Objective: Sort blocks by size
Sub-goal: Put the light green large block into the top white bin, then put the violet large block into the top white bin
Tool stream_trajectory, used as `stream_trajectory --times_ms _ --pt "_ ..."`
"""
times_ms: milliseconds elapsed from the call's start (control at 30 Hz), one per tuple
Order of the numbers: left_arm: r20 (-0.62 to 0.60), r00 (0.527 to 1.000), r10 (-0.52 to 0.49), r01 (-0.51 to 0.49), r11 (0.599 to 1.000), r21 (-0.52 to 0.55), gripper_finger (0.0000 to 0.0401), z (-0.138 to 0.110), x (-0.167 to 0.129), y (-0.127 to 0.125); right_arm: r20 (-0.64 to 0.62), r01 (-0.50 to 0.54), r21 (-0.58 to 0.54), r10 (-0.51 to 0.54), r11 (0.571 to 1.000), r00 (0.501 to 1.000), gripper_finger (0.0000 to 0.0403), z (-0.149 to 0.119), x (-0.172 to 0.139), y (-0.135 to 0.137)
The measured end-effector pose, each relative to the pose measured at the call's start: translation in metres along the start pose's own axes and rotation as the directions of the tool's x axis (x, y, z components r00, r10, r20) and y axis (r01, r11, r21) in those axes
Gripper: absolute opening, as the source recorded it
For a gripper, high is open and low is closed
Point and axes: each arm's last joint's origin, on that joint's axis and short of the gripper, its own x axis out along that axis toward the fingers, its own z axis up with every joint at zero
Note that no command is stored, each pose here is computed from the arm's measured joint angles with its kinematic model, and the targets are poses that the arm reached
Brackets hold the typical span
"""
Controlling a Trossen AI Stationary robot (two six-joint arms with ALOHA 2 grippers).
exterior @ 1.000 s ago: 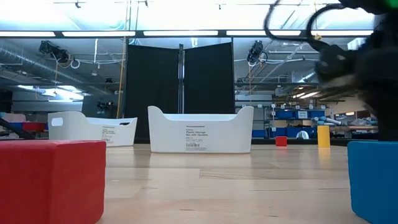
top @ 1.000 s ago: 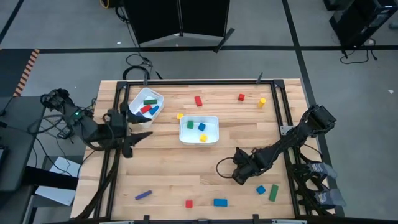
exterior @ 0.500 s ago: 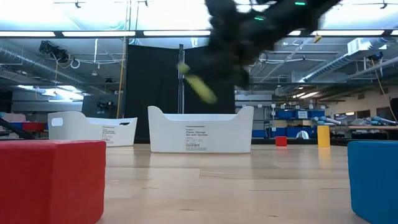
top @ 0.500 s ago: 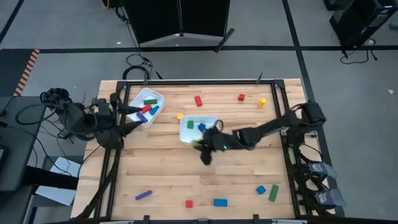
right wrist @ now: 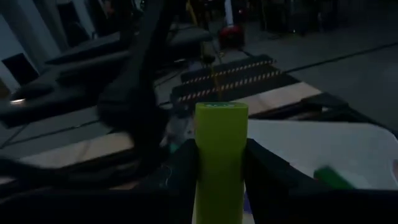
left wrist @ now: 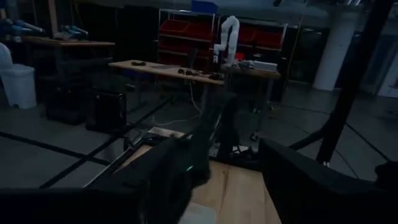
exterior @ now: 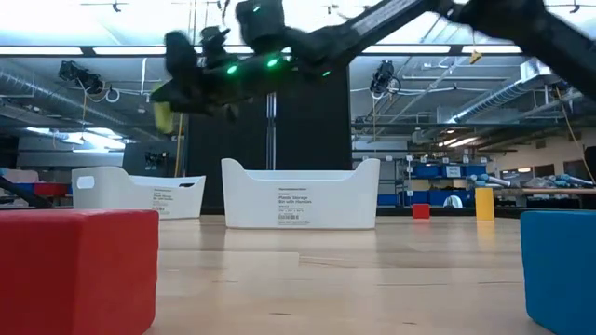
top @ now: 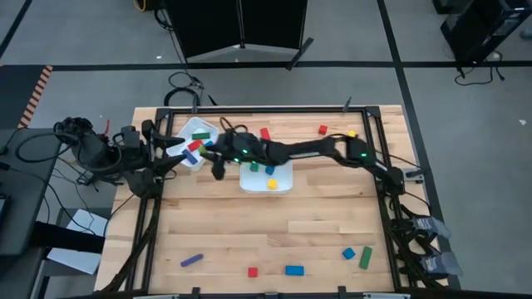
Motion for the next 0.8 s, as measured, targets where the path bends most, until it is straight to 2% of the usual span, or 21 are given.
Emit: stream_trajectory --times_ms 167,367,433,533,633,700,800 --pt "0.0 1.0 0.0 0.0 1.0 -0.003 0.0238 0.0 0.0 0.0 0.073 0.006 0.014 -0.007 1.0 0.997 0.0112 0.002 0.04 -0.028" --pt "0.0 1.0 0.0 0.0 1.0 -0.007 0.0238 0.0 0.0 0.0 0.094 0.052 0.06 -0.057 0.997 0.994 0.0113 -0.018 0.068 -0.063" --pt "0.0 1.0 -0.001 0.001 1.0 -0.009 0.0238 0.0 0.0 0.0 0.109 0.058 0.102 -0.069 0.993 0.992 0.0136 -0.027 0.068 -0.074" --pt "-0.003 1.0 -0.001 0.001 1.0 -0.007 0.0238 0.0 0.0 0.0 0.071 0.048 0.158 -0.059 0.986 0.996 0.0206 -0.028 0.067 -0.085" --pt "-0.01 1.0 -0.002 0.002 1.0 0.001 0.0238 -0.001 0.0 0.0 0.087 0.04 0.131 -0.051 0.991 0.995 0.0266 -0.023 0.066 -0.088" --pt "-0.014 1.0 -0.002 0.002 1.0 0.005 0.0238 -0.002 0.001 -0.001 0.124 0.037 0.086 -0.047 0.996 0.991 0.0282 -0.016 0.065 -0.08" --pt "-0.021 1.0 -0.001 0.001 1.0 -0.012 0.0238 -0.003 0.001 -0.001 0.16 0.015 0.018 -0.018 1.0 0.987 0.0276 0.001 0.06 -0.062"
